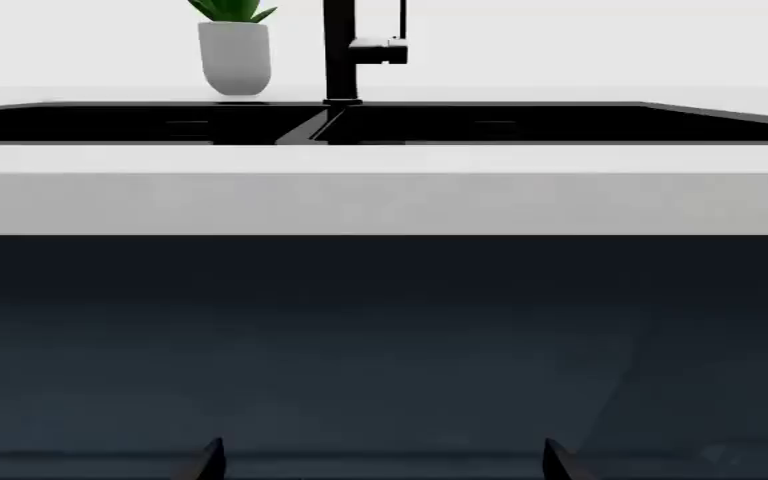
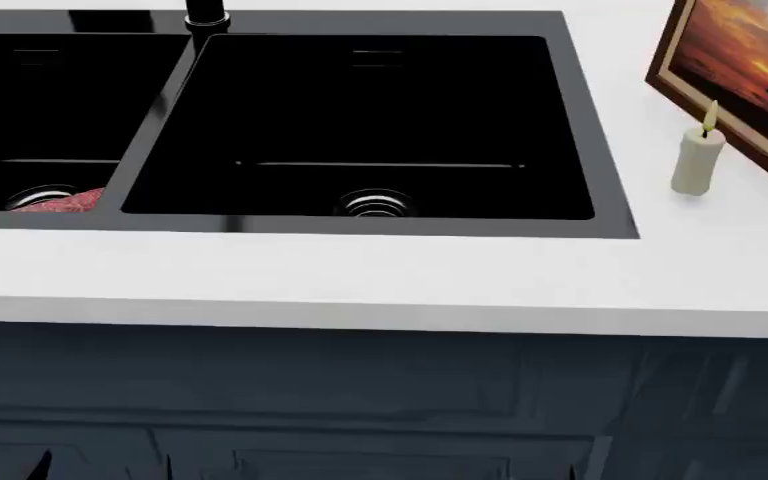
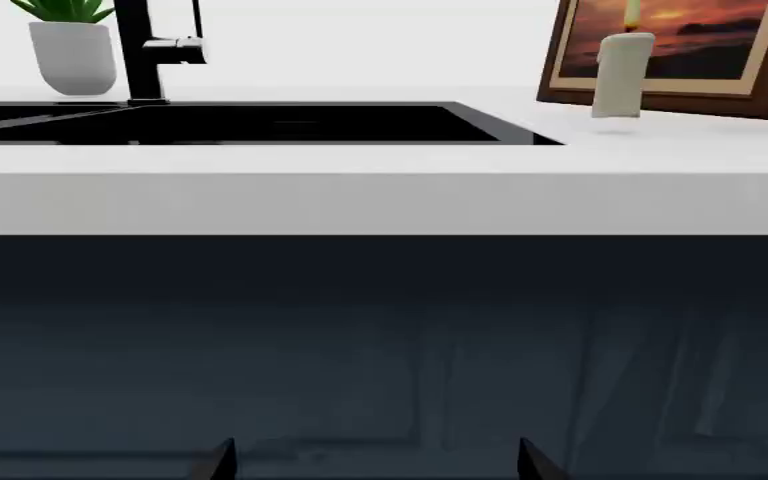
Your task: Turn the sink spout to the right.
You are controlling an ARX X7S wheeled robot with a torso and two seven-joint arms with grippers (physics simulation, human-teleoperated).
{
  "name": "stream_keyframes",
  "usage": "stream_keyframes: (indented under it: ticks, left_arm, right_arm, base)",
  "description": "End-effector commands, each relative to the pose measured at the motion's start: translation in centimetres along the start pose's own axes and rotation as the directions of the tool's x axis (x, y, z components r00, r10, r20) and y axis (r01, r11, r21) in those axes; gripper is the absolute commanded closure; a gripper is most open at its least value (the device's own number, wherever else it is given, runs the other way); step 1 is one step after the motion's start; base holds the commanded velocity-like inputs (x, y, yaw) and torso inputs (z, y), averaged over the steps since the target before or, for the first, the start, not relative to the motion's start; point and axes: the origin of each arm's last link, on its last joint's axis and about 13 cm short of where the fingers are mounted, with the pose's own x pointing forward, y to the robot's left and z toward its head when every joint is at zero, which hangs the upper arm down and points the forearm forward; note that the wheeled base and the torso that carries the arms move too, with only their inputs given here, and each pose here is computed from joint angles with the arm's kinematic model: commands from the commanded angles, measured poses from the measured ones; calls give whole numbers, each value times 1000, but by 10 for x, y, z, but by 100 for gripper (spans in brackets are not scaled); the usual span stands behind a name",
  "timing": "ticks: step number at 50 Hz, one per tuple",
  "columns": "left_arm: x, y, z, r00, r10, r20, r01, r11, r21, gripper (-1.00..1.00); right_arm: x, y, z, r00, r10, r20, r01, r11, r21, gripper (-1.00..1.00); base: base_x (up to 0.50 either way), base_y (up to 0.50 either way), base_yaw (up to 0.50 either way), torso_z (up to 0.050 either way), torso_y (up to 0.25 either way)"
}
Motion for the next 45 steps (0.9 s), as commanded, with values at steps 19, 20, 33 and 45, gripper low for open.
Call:
stream_keyframes:
  ticks: [19, 20, 33, 45]
  left_arm:
    - [-2, 1, 4, 1000, -4, 31, 6, 999, -52, -100]
    - [-1, 1, 4, 1000, -3, 30, 5, 999, -51, -100]
    - [-1, 2, 3, 1000, -2, 26, 3, 999, -46, -100]
    - [-2, 3, 4, 1000, 4, 18, -3, 998, -64, -100]
  right_arm:
    - [1, 1, -2, 1000, -5, 5, 5, 1000, -28, -100]
    - [1, 1, -2, 1000, -5, 6, 6, 1000, -28, -100]
    - [1, 1, -2, 1000, -7, 8, 7, 999, -33, -100]
    - [1, 0, -3, 1000, -14, 4, 14, 1000, -24, -100]
  base:
    - [0, 0, 0, 16, 0]
    - [0, 0, 0, 50, 0]
    - [0, 0, 0, 50, 0]
    - [0, 0, 0, 50, 0]
